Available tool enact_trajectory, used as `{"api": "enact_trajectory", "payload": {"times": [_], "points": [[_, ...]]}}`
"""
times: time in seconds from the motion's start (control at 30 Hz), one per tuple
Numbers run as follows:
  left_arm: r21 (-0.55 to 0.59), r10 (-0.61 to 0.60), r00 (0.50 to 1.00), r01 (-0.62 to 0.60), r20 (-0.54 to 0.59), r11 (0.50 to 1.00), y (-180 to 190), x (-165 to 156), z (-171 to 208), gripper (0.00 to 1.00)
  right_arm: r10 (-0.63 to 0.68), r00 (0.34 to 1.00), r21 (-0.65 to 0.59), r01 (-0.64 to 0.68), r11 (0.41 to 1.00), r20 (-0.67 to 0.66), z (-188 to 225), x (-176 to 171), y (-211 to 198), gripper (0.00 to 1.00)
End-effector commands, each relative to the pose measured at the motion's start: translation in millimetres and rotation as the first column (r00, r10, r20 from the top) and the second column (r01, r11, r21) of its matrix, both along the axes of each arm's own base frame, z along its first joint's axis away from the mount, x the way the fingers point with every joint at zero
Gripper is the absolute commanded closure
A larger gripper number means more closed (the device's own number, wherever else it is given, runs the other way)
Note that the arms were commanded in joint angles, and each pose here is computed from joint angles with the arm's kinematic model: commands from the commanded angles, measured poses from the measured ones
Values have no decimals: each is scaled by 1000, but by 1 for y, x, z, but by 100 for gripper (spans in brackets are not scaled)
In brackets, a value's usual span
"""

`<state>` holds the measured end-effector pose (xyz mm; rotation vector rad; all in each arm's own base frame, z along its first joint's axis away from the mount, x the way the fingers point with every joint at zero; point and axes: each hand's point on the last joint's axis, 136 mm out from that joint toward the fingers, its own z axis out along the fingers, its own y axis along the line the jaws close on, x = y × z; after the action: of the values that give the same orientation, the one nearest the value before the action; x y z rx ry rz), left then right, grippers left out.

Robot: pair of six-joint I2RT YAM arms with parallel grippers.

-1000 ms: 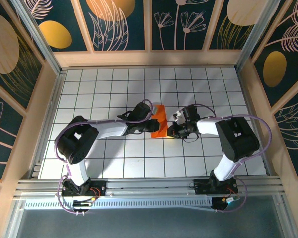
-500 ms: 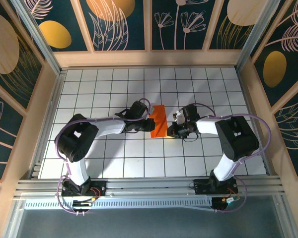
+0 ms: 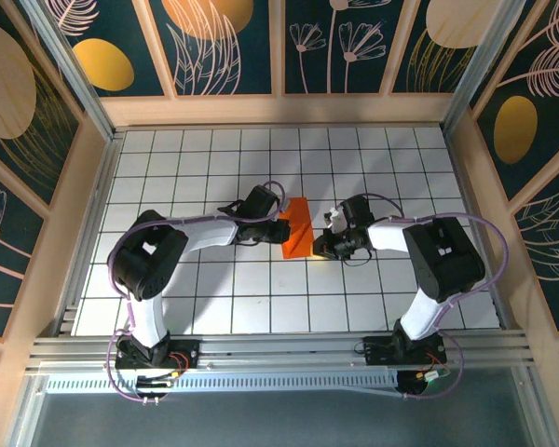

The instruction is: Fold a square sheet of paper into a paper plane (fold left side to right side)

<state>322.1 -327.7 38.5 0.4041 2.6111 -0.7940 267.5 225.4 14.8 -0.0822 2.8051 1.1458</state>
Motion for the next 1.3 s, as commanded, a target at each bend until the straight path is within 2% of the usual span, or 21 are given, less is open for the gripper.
{"api": "enact_trajectory", "payload": {"times": [0.0,1.27], "points": [[53,-5,1000,5,-7,999,6,5,-9,100,2,999,-88,-6,996,-46,-22,-9,-11,100],[136,3,1000,-4,13,991,14,18,-19,100,0,998,-103,-7,995,-61,-29,-13,-13,100]]}}
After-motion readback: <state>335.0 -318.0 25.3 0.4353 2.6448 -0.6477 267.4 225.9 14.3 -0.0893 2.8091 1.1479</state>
